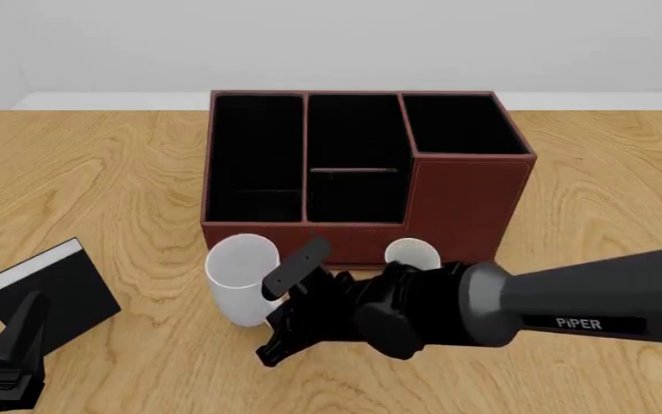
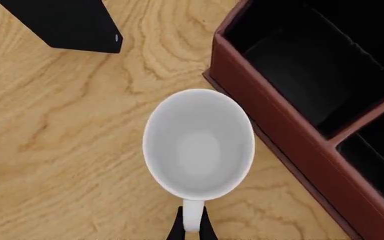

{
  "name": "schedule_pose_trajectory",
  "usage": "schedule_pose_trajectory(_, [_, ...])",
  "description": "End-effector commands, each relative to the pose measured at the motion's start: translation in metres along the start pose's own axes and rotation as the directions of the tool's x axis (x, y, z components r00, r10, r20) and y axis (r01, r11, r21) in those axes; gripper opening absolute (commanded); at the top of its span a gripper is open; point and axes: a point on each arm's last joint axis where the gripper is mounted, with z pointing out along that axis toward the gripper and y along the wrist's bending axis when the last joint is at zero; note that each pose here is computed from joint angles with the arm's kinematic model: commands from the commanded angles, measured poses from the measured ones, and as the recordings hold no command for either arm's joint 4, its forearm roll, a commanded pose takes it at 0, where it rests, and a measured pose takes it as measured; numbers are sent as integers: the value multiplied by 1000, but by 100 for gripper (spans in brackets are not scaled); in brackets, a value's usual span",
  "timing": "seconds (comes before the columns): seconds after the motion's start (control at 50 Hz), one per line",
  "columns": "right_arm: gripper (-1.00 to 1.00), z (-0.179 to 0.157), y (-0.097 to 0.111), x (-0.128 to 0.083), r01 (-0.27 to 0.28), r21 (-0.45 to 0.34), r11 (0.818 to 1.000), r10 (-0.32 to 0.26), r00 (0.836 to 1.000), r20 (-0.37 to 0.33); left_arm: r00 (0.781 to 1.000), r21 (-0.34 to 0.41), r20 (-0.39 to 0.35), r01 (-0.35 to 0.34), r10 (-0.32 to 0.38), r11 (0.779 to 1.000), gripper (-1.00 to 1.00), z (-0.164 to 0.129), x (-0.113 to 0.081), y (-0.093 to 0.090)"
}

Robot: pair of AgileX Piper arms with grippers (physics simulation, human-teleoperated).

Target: Pick up the white mug and place it to the right of the caddy.

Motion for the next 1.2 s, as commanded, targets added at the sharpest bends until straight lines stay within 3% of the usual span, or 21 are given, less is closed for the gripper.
schedule_pose_trajectory(0.02, [-100,-9,-1,-5,27,2,1000,-27,999,19,1000,0,0,0,0,1000,100,0,0,0])
schedule_pose_trajectory(0.66, [-100,-45,-9,-15,127,26,992,-128,989,69,1000,0,0,0,0,1000,100,0,0,0])
schedule_pose_trajectory(1.2, [-100,-108,-24,-26,182,86,979,-194,969,154,1000,0,0,0,0,1000,100,0,0,0])
